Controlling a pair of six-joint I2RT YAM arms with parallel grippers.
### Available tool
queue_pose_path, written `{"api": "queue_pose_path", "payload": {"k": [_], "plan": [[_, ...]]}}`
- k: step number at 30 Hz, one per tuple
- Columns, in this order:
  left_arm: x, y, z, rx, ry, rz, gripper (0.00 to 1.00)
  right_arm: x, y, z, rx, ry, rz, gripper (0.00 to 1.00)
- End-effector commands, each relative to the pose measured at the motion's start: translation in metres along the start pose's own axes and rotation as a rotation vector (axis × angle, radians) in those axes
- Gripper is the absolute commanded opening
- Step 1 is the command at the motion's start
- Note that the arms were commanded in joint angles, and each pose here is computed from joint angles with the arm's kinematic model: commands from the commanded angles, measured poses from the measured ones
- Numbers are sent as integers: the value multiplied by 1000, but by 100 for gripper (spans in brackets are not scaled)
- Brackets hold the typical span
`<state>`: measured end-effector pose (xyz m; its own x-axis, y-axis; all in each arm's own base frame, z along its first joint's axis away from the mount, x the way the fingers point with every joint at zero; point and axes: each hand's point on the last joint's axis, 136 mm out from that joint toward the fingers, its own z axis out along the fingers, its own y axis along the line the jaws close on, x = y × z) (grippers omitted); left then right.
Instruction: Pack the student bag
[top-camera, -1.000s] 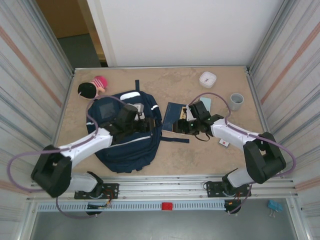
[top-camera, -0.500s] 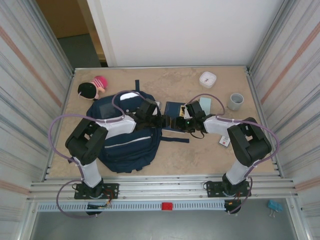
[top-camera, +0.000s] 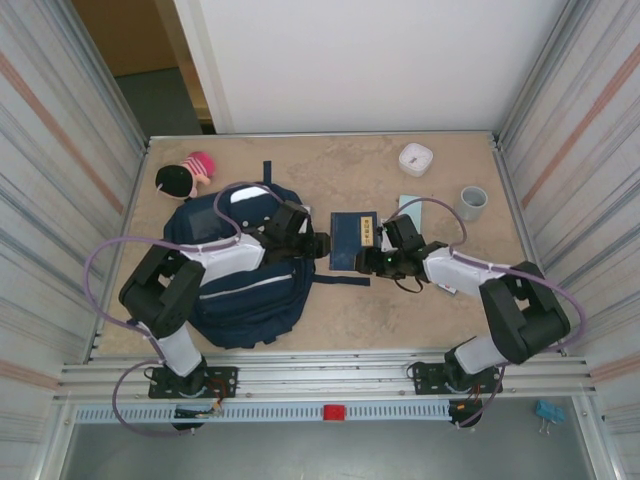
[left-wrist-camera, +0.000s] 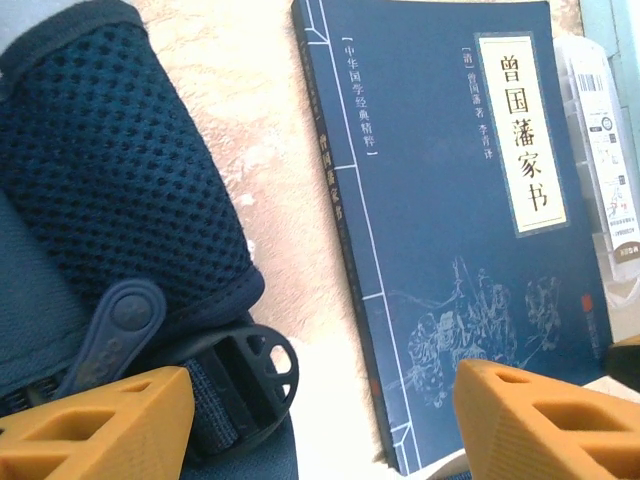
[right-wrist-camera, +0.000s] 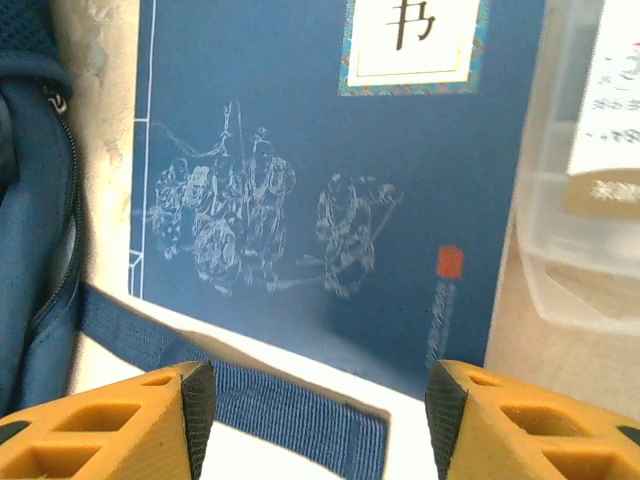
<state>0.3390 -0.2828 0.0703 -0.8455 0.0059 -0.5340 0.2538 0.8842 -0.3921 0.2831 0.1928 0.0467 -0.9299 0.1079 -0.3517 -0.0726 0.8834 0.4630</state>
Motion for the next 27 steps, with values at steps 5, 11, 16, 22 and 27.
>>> {"api": "queue_pose_path", "payload": {"k": [5,11,16,22,27], "plan": [[-27,-49,-27,123,-13,-2,54,-21,-17,-29,125,-68,105,61],[-17,-62,-6,152,46,-98,53,-6,-25,-17,176,-22,135,57],[6,-49,20,98,131,-106,52,0,-24,-2,176,8,128,52],[22,-30,36,19,178,-110,53,1,-28,10,185,18,123,42],[32,-31,48,56,208,-121,53,5,-31,17,187,50,108,30]]}}
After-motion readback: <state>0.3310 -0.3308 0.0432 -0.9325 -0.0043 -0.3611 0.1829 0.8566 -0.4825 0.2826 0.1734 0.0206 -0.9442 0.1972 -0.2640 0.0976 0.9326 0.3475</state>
